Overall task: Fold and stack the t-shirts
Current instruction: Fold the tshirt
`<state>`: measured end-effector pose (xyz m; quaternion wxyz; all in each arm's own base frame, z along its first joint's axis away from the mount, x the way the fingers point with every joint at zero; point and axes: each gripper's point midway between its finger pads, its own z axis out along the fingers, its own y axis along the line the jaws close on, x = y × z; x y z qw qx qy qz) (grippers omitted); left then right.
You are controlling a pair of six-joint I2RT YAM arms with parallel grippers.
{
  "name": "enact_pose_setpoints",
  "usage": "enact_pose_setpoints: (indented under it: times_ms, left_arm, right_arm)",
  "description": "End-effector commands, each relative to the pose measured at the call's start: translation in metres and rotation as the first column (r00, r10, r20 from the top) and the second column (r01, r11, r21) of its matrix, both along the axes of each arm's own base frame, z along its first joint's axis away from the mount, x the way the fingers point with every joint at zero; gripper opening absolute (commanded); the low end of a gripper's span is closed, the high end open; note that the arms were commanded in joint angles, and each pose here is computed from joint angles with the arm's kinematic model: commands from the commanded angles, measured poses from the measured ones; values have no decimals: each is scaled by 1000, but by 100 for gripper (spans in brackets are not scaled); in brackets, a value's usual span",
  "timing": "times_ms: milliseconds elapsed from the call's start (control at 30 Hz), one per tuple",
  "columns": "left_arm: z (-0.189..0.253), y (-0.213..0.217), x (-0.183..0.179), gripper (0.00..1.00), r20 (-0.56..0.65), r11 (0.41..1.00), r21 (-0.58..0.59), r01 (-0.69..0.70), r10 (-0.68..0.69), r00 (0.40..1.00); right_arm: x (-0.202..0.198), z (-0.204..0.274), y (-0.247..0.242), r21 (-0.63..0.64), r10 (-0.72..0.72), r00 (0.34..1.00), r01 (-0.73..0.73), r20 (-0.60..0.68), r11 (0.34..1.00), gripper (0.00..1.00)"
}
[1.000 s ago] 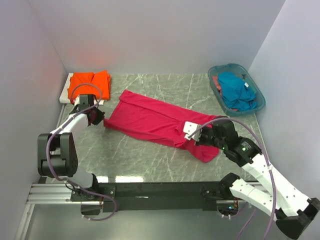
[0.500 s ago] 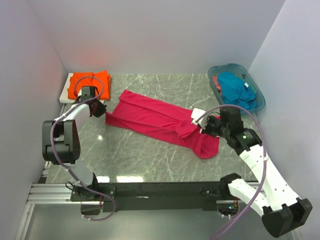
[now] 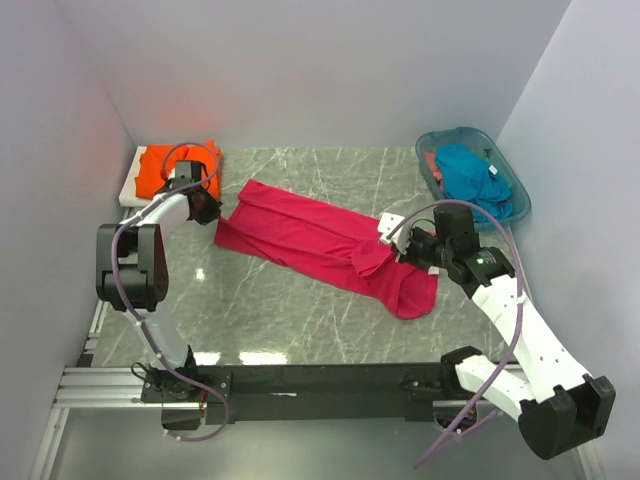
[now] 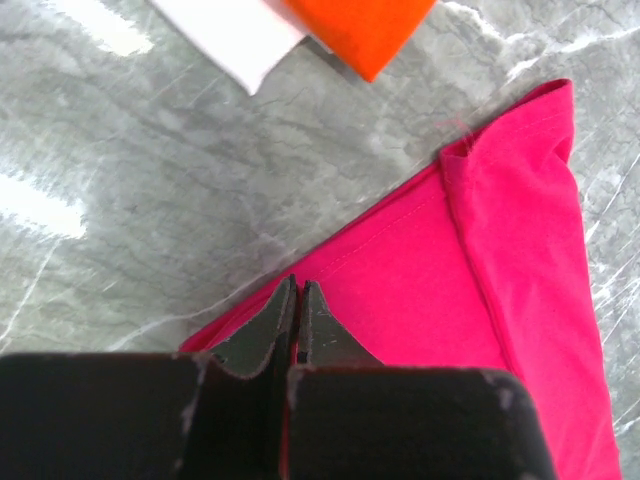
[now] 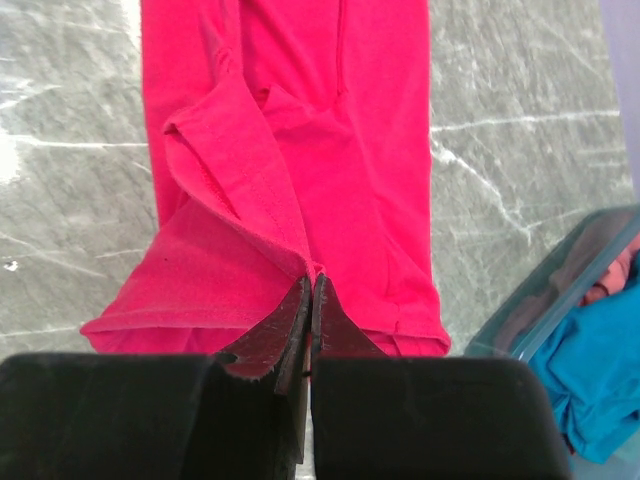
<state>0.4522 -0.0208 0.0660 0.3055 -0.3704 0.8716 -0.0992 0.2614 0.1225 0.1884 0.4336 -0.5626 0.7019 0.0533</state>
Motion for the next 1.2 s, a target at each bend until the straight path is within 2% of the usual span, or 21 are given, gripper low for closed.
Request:
enact_pose_setpoints:
  times_ms: [0,1167]
  left_arm:
    - [11,-5,13,1,26,999,36,29,-29,999]
    - [-1,-16,38,1,-31,993,92,75,-72,997]
  right_arm:
    - [18,24,-1,31,-18,997,16,73,999,0]
    - [30,11,-21,28,-85,996,84,26,996,0]
